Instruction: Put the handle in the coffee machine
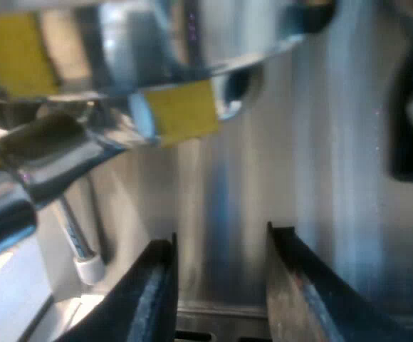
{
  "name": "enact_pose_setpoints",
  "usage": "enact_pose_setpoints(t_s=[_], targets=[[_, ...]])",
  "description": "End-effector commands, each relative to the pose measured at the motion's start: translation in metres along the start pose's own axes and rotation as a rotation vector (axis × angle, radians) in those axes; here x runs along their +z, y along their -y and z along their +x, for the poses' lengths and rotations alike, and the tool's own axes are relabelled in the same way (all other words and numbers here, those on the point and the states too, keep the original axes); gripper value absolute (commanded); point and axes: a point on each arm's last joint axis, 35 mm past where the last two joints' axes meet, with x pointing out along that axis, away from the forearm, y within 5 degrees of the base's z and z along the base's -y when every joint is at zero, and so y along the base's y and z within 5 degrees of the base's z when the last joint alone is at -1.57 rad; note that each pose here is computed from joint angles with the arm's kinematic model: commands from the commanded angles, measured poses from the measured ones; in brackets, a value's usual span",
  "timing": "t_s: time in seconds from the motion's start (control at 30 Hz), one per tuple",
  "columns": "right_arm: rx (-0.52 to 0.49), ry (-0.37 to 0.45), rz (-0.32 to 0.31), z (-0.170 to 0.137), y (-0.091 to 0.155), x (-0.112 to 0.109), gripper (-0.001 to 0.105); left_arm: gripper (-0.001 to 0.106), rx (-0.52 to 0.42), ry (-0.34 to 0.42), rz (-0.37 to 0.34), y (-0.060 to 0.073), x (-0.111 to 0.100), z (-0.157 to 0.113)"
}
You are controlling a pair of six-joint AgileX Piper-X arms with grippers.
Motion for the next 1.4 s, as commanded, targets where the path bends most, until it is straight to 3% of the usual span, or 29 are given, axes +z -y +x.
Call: enact_pose_setpoints(t_s=[0.03, 0.17, 0.3, 0.57, 0.67, 0.93, 1.1, 1.23, 1.4], targets=[[0.013, 0.015, 0.020, -0.009, 0.008, 0.006, 0.034, 0.000, -0.100, -0.003, 0.026, 0.015, 0.003, 0.004], [0.018, 0.003, 0.008, -0.018, 0.016, 0.002, 0.034, 0.000, -0.130, -0.022, 0.046, 0.023, 0.005, 0.007], [0.030, -0.050, -0.045, -0.031, 0.029, -0.011, 0.034, 0.000, -0.150, -0.029, 0.077, 0.030, 0.007, 0.008], [0.076, -0.114, -0.109, -0.064, 0.059, -0.025, 0.034, 0.000, -0.140, 0.000, 0.094, 0.029, 0.010, 0.008], [0.155, -0.121, -0.113, -0.079, 0.071, -0.023, 0.034, 0.000, -0.154, 0.020, 0.098, 0.029, 0.011, 0.008], [0.310, -0.148, -0.102, -0.108, 0.098, 0.005, 0.034, 0.000, -0.139, 0.067, 0.121, 0.027, 0.016, 0.008], [0.335, -0.117, -0.073, -0.123, 0.113, 0.024, 0.034, 0.000, -0.158, 0.090, 0.139, 0.029, 0.019, 0.009], [0.358, -0.091, -0.054, -0.134, 0.125, 0.037, 0.037, 0.000, -0.178, 0.099, 0.193, 0.038, 0.026, 0.014], [0.370, -0.074, -0.046, -0.150, 0.142, 0.048, 0.054, 0.000, -0.171, 0.096, 0.308, 0.057, 0.040, 0.021]])
